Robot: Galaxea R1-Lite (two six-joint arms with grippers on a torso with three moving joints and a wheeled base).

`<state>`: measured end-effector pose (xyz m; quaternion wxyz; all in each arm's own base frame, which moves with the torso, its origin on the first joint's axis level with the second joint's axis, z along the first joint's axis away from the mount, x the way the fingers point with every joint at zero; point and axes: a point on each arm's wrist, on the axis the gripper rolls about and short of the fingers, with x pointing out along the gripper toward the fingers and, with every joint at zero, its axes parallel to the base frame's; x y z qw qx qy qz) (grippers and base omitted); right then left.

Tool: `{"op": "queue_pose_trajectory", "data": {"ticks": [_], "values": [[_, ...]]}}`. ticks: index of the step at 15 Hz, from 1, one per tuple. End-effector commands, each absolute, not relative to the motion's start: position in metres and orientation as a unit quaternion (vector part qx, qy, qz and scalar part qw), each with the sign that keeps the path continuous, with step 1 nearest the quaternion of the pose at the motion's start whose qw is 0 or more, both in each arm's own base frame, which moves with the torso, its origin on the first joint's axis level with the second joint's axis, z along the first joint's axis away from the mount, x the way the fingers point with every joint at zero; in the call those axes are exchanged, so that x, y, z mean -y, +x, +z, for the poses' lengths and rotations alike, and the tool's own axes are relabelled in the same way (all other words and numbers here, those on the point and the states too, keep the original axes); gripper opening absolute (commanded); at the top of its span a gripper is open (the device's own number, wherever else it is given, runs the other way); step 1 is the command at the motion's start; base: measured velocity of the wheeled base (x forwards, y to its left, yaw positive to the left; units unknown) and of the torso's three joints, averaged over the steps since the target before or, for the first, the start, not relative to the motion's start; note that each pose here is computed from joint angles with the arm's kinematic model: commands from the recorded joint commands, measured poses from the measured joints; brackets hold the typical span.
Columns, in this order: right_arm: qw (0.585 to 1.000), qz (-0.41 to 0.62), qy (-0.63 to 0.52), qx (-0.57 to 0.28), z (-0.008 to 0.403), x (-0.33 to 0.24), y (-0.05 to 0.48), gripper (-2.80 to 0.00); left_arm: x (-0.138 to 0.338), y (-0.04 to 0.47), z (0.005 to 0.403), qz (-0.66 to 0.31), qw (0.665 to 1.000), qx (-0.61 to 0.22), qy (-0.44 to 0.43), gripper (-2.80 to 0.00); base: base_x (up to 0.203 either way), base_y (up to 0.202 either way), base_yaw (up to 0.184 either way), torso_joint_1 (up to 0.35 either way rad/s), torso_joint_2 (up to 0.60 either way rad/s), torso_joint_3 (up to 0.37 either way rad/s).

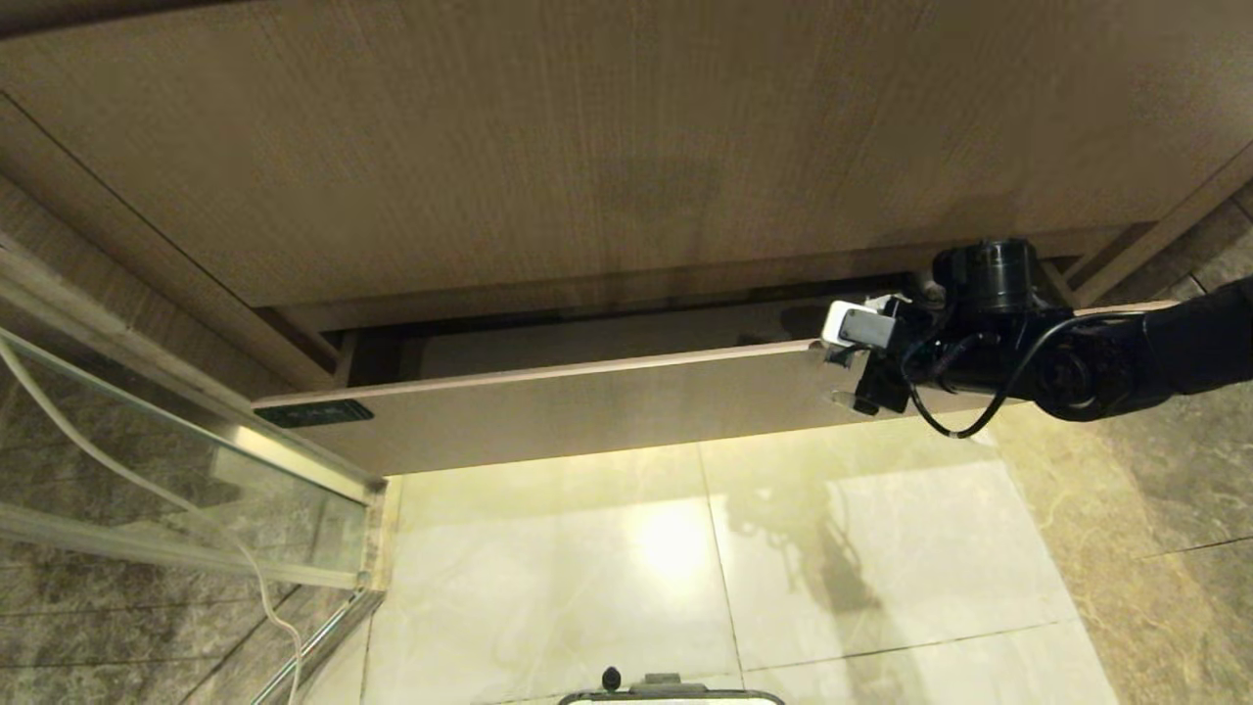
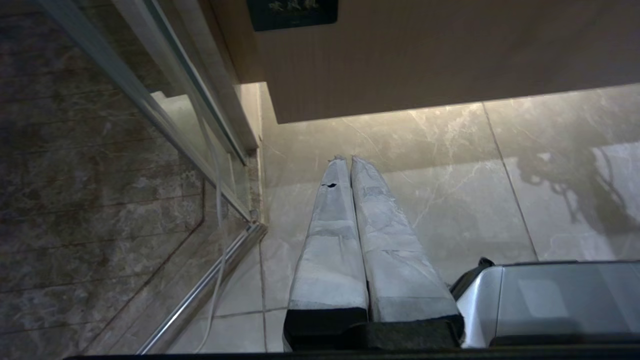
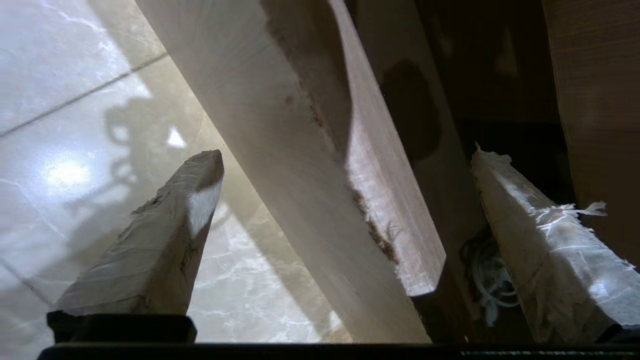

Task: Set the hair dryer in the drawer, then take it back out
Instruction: Pull open the drawer

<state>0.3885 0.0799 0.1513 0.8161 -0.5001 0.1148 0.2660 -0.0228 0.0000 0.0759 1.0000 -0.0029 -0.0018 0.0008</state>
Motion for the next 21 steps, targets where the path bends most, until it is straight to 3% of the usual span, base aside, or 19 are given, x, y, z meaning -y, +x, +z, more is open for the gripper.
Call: {"op": "queue_pose_trajectory", "data": {"ticks": [1, 11, 14, 21], "values": [[0.821, 0.266, -0.491, -0.115, 0.160, -0.078, 0.377, 0.00, 0.000, -0.023, 0.076, 0.001, 1.000, 0.002, -0.003, -2.80, 0.000, 0.000, 0.000, 0.000, 0.00, 0.000], [0.833, 0.269, -0.460, -0.147, 0.192, -0.064, 0.322, 0.00, 0.000, -0.023, 0.076, 0.001, 1.000, 0.002, -0.003, -2.80, 0.000, 0.000, 0.000, 0.000, 0.00, 0.000], [0.830, 0.278, -0.436, -0.209, 0.189, -0.048, 0.288, 0.00, 0.000, -0.023, 0.076, 0.000, 1.000, 0.001, -0.003, -2.80, 0.000, 0.000, 0.000, 0.000, 0.00, 0.000], [0.864, 0.250, -0.375, -0.225, 0.207, -0.035, 0.238, 0.00, 0.000, -0.023, 0.076, 0.000, 1.000, 0.002, -0.003, -2.80, 0.000, 0.000, 0.000, 0.000, 0.00, 0.000]]}}
